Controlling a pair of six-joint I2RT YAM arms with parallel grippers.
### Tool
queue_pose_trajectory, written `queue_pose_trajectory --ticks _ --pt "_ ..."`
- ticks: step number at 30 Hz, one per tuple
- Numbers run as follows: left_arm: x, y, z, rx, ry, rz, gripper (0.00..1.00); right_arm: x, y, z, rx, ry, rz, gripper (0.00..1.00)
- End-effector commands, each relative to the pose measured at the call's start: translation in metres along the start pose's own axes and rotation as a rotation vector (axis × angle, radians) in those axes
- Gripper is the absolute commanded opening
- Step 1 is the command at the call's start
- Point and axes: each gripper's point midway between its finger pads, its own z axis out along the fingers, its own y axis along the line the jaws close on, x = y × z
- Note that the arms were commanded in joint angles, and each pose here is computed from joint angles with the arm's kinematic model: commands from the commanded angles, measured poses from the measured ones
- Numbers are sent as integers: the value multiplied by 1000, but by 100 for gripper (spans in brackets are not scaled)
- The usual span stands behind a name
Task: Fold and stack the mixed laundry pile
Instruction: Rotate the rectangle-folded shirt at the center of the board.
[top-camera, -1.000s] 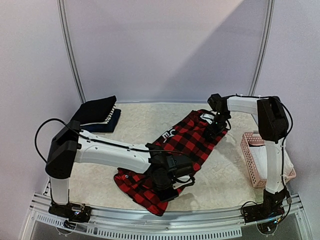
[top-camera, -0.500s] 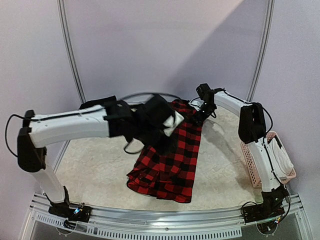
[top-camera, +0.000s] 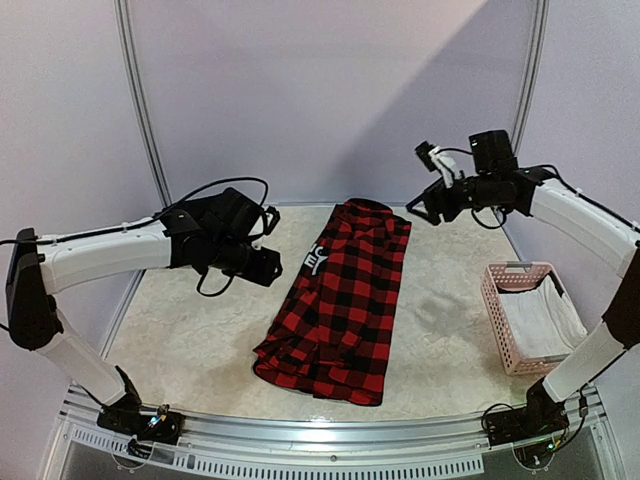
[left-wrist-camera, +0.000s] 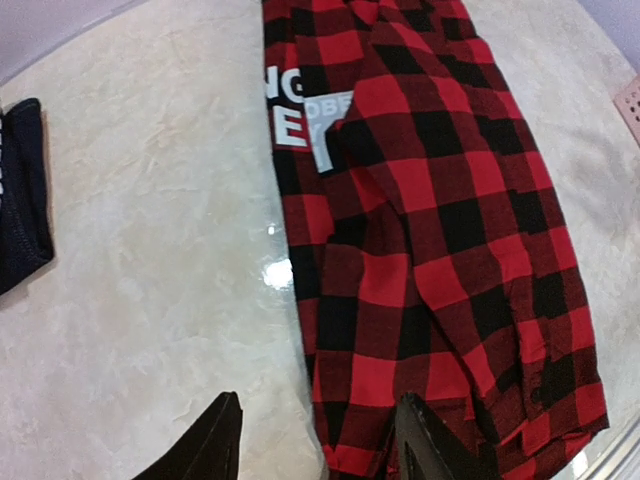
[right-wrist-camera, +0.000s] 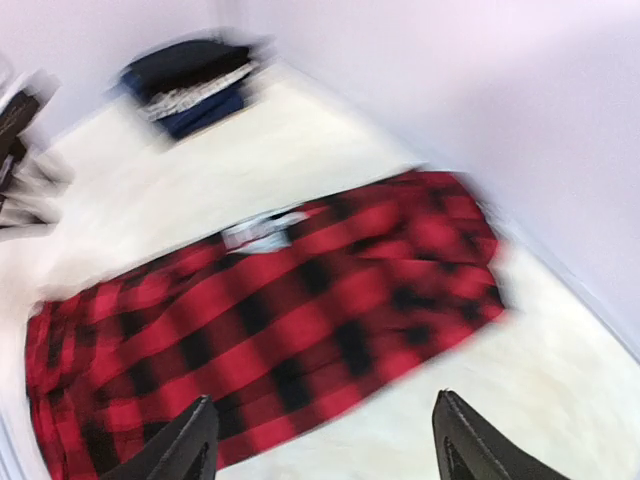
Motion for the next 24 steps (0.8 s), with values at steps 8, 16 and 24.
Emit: queue_pose_trajectory --ticks 8,16,24 --pt "95 -11 41 69 216 -150 54 203 171 56 -454 531 -503 65" --pt "124 -26 54 154 247 -231 54 272 178 70 -484 719 -602 59" --pt "106 -28 28 136 196 -50 56 324 131 36 -427 870 -718 53"
